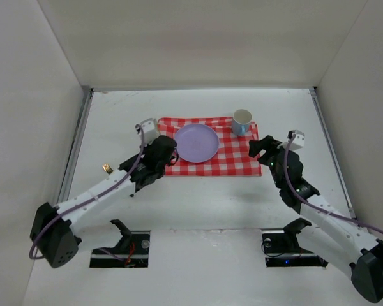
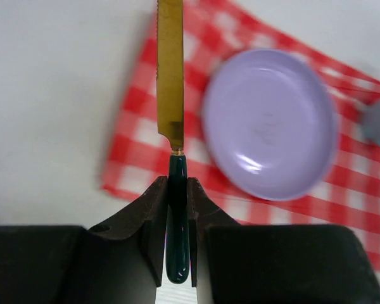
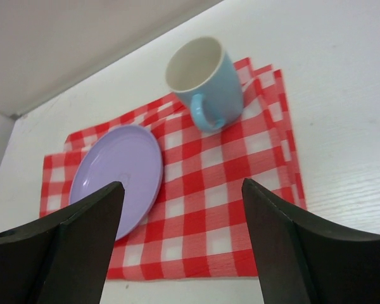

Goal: Set the dinner table for one person

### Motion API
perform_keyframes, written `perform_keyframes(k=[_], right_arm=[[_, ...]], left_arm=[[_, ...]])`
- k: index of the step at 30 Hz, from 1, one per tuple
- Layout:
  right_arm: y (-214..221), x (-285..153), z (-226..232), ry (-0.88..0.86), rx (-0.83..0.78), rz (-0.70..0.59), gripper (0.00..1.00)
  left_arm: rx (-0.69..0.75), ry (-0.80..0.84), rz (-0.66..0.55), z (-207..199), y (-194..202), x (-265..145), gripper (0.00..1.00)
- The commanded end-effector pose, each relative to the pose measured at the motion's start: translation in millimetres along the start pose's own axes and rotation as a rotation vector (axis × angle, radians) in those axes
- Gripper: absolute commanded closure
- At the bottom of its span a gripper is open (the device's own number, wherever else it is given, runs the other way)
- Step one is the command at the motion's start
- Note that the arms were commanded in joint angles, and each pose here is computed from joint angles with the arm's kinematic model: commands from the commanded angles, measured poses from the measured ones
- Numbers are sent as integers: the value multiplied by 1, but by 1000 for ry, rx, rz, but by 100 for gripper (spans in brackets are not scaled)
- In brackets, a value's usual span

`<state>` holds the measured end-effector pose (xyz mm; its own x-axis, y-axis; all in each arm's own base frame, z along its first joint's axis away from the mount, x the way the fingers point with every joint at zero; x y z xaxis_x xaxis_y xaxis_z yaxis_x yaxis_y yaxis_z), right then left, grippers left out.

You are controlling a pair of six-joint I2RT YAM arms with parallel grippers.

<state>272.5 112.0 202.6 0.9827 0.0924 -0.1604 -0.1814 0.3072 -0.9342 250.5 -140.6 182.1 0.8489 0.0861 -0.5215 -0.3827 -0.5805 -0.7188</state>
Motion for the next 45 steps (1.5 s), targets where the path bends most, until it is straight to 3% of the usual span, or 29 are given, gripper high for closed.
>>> perform_keyframes(k=[1,7,14,26,45], right_arm=[[-17,1,-17,78,75,-97,18],[-17,1,-31,104,117,-106,18],[-15,2,-32,94,134,-97,18],[-19,-1,-34,85,154,-116,18],[-10,9,-31,77,138,-70,17]], left_arm=[[111,135,44,-66,18,1,100],[150,293,157,-157,72,12,100],[155,312,217,-204,114,36,100],[112,263,312,-218,166,72,100],[65,209,376,-212,193,106,100]])
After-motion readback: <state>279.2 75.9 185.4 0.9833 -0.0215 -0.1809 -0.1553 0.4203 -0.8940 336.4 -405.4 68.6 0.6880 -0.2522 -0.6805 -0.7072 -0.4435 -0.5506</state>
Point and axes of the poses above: each gripper's point midway between its finger pads, its own x axis out along the fingers, its own z axis along the line the jaws close on, y = z × x, the point moved 4 cm from there along -x, back along the fingers, and after that the axes turned 12 degrees about -x, right-handed, at the moved point
